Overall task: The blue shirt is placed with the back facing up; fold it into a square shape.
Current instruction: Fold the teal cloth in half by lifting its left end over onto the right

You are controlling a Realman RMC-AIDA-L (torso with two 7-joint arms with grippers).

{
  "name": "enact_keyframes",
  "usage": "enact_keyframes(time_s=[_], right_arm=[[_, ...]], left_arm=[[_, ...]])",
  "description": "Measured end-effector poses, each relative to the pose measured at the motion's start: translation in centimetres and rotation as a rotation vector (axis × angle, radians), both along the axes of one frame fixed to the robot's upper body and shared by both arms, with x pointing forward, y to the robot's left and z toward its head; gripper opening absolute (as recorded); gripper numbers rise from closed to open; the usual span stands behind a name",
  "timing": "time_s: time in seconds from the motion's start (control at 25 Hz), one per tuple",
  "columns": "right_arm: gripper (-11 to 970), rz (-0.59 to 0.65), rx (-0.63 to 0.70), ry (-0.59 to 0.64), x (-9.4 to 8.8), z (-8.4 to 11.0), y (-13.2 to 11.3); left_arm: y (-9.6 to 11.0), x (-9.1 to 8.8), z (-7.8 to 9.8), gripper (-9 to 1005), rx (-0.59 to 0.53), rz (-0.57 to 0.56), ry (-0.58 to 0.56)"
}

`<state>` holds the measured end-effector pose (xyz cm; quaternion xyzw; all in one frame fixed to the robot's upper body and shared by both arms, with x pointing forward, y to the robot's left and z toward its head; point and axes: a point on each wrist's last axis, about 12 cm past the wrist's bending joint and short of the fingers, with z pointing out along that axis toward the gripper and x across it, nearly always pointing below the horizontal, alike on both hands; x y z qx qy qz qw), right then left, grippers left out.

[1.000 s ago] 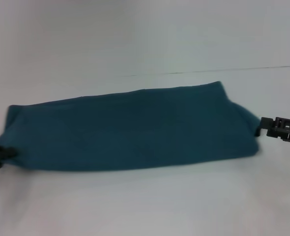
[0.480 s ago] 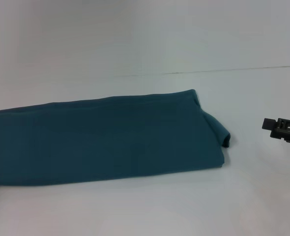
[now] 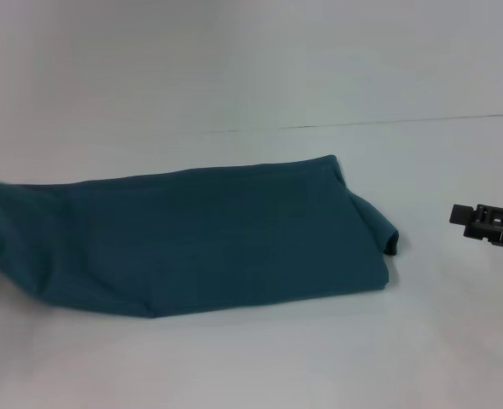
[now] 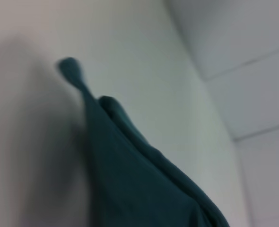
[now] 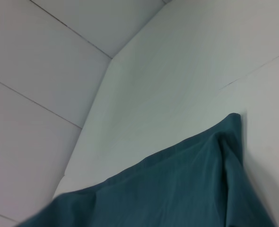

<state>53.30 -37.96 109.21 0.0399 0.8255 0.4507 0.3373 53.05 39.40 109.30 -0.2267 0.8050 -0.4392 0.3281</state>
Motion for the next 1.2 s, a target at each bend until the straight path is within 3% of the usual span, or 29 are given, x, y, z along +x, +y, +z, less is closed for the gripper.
enact_keyframes(time_s=[0.28,0.52,0.88,0.92,0.96,1.2], right_arm=[[692,0.005,-0.004,-0.005,0.3,0.1,0.2],[690,0.013,-0.006,-0.015,0.4,0.0,0.5],[686,0.016,-0.003,-0.014,0.4,-0.1,0.7],[685,0.016,-0.003,-0.014,0.4,-0.1,0.7],[685,0.016,-0.003,-0.014,0.4,-0.1,0.8],[682,0.023,-0.004,-0.009,0.6,-0.1,1.0]], left_arm=[[-2.3,2.7,3.9,28,-0.08,-0.149,-0.116],[-6.2,5.7,6.0,33,-0.095,-0.282,-0.16],[-13.8,8.2,7.9,41,-0.132,-0.486,-0.22],[-15.9,8.7,8.1,41,-0.127,-0.523,-0.231],[-15.9,8.7,8.1,42,-0.127,-0.523,-0.231],[-22.2,9.9,8.3,47,-0.054,-0.627,-0.239]])
